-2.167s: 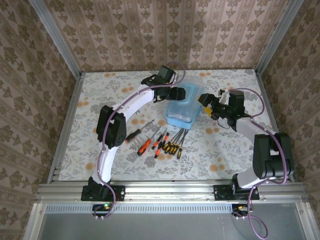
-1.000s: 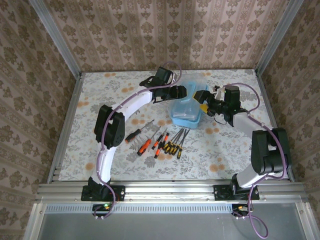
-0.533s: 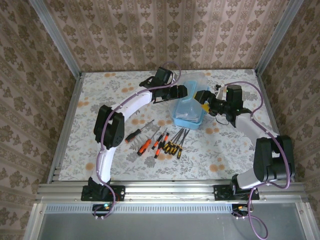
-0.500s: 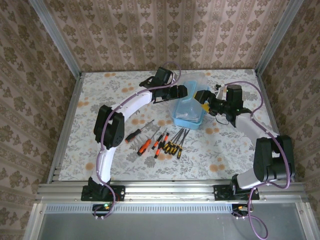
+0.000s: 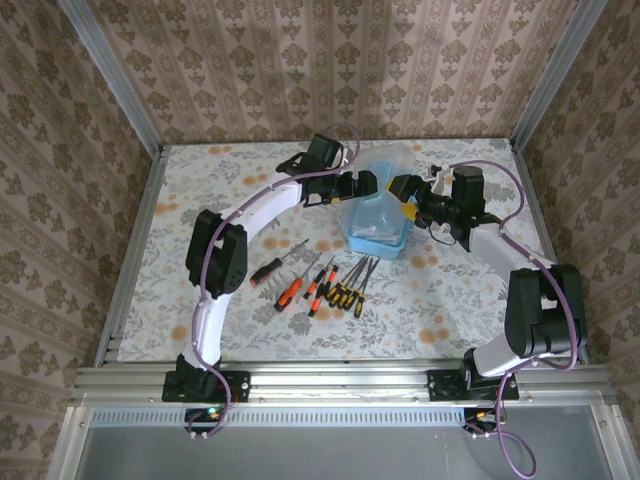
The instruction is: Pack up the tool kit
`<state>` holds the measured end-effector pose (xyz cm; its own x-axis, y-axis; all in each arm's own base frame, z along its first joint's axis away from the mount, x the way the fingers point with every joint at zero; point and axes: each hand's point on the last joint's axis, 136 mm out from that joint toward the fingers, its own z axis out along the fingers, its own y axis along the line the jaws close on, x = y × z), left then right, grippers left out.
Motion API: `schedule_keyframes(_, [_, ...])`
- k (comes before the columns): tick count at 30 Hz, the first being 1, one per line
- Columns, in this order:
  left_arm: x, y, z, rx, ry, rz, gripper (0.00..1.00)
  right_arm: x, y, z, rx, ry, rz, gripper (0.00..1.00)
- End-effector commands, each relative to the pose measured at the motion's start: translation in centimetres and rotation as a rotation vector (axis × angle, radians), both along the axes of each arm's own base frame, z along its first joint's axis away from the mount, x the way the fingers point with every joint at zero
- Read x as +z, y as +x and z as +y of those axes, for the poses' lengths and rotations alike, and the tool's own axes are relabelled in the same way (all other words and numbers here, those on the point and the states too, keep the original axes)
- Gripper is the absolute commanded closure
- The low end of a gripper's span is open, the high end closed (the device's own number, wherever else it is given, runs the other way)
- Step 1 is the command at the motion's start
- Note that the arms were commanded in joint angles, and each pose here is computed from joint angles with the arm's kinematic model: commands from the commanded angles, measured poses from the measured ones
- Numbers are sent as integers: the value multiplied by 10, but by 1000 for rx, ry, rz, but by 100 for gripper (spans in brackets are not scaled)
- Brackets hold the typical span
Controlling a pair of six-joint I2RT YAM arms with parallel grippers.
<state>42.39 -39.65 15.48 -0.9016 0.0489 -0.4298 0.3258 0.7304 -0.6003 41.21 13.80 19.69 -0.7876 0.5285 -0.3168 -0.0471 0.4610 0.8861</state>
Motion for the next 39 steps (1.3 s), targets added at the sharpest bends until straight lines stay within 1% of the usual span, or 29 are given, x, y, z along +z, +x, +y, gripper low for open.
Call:
schedule_keyframes(1, [39,-11,10,-64,16,-70,0,26,9,8,39,31,-77,2])
schedule_keyframes(4, [53,-12,22,-70,54,-116,0,27,10,9,37,36,-75,2])
schedule_keyframes(6, [59,-14,33,-78,107,-160,0,30,11,9,35,42,-77,3])
schedule_keyframes(10, [62,-29,59,-116,273,-285,0,36,11,10,38,43,-85,3])
schedule_keyframes(13, [59,-50,67,-173,402,-402,0,41,11,11,39,41,-91,3])
schedule_keyframes(16, [58,-79,63,-235,504,-537,0,44,13,13,42,40,-91,3])
schedule_keyframes(20, [55,-118,38,-333,643,-737,0,45,15,16,46,40,-90,3])
schedule_keyframes(23, [53,-132,18,-361,707,-815,0,45,16,17,46,37,-90,3])
schedule_keyframes(27, [54,-128,7,-348,720,-825,0,43,18,20,48,35,-85,3])
schedule_keyframes(29, [62,-127,7,-352,677,-820,0,42,19,22,52,33,-77,3])
schedule_keyframes(31, [72,-129,10,-364,601,-800,0,41,21,24,54,29,-72,4])
schedule_keyframes(33, [85,-126,20,-340,519,-780,0,40,23,25,54,24,-70,4])
schedule_keyframes(35, [96,-117,36,-288,462,-757,1,39,24,25,52,20,-67,5])
schedule_keyframes(39, [110,-92,81,-139,434,-688,5,39,26,29,53,10,-63,6])
